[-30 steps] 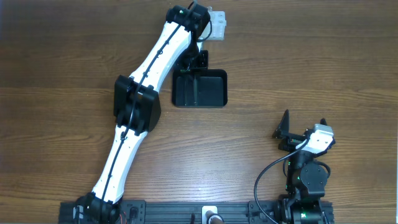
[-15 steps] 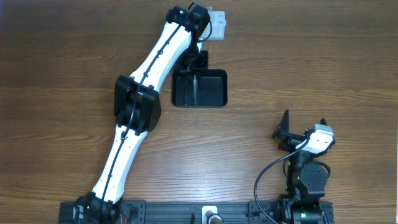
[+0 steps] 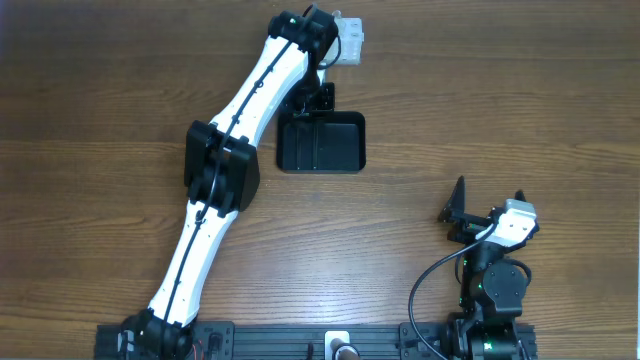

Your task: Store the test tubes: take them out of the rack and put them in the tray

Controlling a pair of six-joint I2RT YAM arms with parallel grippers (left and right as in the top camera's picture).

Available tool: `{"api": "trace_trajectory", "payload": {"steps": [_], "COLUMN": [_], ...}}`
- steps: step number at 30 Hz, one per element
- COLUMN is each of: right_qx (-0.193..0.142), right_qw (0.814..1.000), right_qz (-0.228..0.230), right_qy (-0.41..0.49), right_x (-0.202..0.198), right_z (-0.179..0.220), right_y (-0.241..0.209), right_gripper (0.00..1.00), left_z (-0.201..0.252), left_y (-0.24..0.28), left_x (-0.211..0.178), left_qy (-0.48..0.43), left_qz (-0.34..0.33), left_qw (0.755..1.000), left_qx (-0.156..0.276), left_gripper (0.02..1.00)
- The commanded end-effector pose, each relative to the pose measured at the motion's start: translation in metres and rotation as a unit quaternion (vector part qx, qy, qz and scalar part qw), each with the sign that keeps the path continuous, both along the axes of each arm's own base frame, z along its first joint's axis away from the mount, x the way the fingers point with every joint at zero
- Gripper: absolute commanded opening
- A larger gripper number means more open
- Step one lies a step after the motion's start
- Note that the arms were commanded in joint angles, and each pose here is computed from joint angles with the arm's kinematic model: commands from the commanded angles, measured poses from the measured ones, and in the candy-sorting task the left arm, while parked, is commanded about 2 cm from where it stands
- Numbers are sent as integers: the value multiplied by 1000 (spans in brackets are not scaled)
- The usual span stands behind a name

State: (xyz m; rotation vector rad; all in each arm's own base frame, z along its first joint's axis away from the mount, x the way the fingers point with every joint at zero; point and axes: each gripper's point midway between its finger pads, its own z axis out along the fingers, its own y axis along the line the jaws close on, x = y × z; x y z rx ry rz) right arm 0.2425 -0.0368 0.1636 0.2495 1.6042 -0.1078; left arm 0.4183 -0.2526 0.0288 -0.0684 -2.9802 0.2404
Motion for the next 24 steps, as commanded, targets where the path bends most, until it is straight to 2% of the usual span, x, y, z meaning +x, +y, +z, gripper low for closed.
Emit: {"api": "trace_trajectory", "payload": {"steps": [1,7,13,20,24], "right_qx": [-3,-3,-3,-3,-3], "right_qw": [1000,1000,1000,1000,1000], "right_qz": [-1,-1,-1,-1,-1], "right_qy": [-1,-1,-1,-1,-1], "right_x": [0,0,0,0,0], "right_z": [-1,-1,-1,-1,-1], "right_y": [-1,-1,-1,-1,-1], "right_gripper": [991,993,991,993,993], "left_z": [-7,41,108,165,203], "left_y": [4,1,11,30,51], "left_x": [1,9,21,33,34], "left_qy": [7,-41,-131,-206,-258], "left_qz": [9,9,14,34,48], "left_qw": [1000,999,991,977,965], "left_qx": [4,-17,-21,-32,-11], "left_gripper": [264,261,310,467,535]}}
